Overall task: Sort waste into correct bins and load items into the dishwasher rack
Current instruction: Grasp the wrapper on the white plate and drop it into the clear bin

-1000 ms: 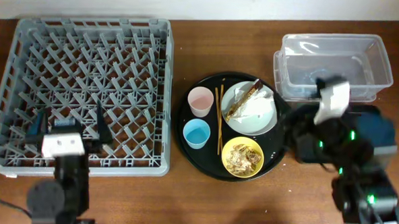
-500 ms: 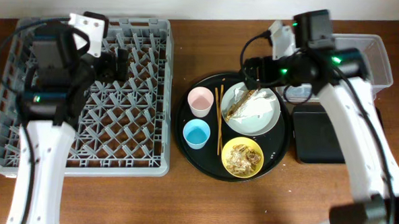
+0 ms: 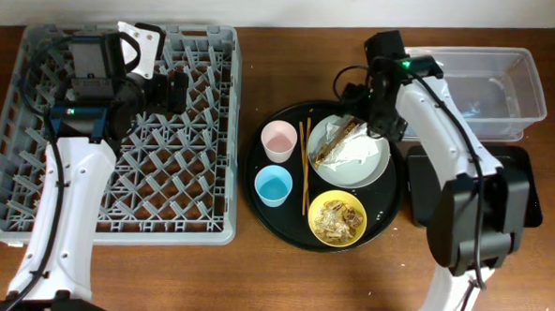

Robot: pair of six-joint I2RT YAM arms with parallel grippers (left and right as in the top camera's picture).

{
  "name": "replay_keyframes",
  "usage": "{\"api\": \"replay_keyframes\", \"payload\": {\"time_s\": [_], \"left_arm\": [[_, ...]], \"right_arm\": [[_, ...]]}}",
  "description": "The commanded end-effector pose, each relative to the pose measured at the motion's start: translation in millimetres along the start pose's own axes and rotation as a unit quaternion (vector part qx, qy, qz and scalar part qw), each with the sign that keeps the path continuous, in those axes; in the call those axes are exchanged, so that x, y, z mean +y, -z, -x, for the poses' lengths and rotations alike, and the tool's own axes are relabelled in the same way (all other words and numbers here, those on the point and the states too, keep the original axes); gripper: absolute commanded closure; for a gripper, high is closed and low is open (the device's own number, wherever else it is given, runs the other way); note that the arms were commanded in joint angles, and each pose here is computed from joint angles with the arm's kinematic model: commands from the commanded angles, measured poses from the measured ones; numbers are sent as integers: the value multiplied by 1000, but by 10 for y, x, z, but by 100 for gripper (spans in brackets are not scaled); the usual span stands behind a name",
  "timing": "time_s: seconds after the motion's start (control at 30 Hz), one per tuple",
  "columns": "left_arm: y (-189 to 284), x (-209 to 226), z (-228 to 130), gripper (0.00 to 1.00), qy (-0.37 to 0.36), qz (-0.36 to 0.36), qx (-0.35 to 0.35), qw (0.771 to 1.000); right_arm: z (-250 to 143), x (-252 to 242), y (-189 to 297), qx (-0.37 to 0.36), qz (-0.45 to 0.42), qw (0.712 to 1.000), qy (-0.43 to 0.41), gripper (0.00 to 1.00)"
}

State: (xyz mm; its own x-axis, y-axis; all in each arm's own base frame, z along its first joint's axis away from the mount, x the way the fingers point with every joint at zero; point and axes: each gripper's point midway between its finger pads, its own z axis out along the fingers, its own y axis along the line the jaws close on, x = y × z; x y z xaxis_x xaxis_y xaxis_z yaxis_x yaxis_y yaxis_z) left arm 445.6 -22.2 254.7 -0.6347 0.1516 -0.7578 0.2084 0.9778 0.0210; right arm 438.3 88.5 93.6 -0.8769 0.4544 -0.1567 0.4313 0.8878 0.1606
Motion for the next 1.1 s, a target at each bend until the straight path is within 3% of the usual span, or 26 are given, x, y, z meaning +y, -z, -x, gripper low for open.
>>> {"api": "replay_keyframes", "payload": {"time_s": [0.0,0.17,0.23,0.33,0.43,0.53,0.67,0.77,0.87,0.97,1.07], "left_arm": [[14,-7,72,1,4,-6,-8,1000],[15,-5,71,1,5,-6,-8,1000],[15,-5,71,1,5,-6,-8,1000],[14,-7,72,1,4,-6,-8,1000],[15,-5,72,1,5,-6,-9,1000],[15,-5,71,1,5,-6,-8,1000],[14,-7,71,1,4,-6,-8,1000],[14,-6,65,1,5,-6,-7,1000],[14,-6,64,1,5,-6,-7,1000],[14,-8,63,1,5,-6,-7,1000],[14,-6,63,1,5,-6,-7,1000]], "right_arm": [[-104,-59,-389,23,-45,997,-58,2],[-355,38,-771,56,-69,995,-40,1],[-447,26,-933,67,-85,993,-37,23],[-465,13,-977,72,-89,993,-37,96],[-377,-10,-831,66,-80,994,-27,96],[-91,55,-214,29,-46,998,-6,96],[593,93,1095,-106,44,993,-22,96],[1039,-125,1529,-190,62,978,-62,96],[1590,-706,1407,-266,-5,948,-177,96],[1836,-811,1032,-272,-22,943,-189,96],[1873,-859,574,-248,-45,949,-188,88]]}}
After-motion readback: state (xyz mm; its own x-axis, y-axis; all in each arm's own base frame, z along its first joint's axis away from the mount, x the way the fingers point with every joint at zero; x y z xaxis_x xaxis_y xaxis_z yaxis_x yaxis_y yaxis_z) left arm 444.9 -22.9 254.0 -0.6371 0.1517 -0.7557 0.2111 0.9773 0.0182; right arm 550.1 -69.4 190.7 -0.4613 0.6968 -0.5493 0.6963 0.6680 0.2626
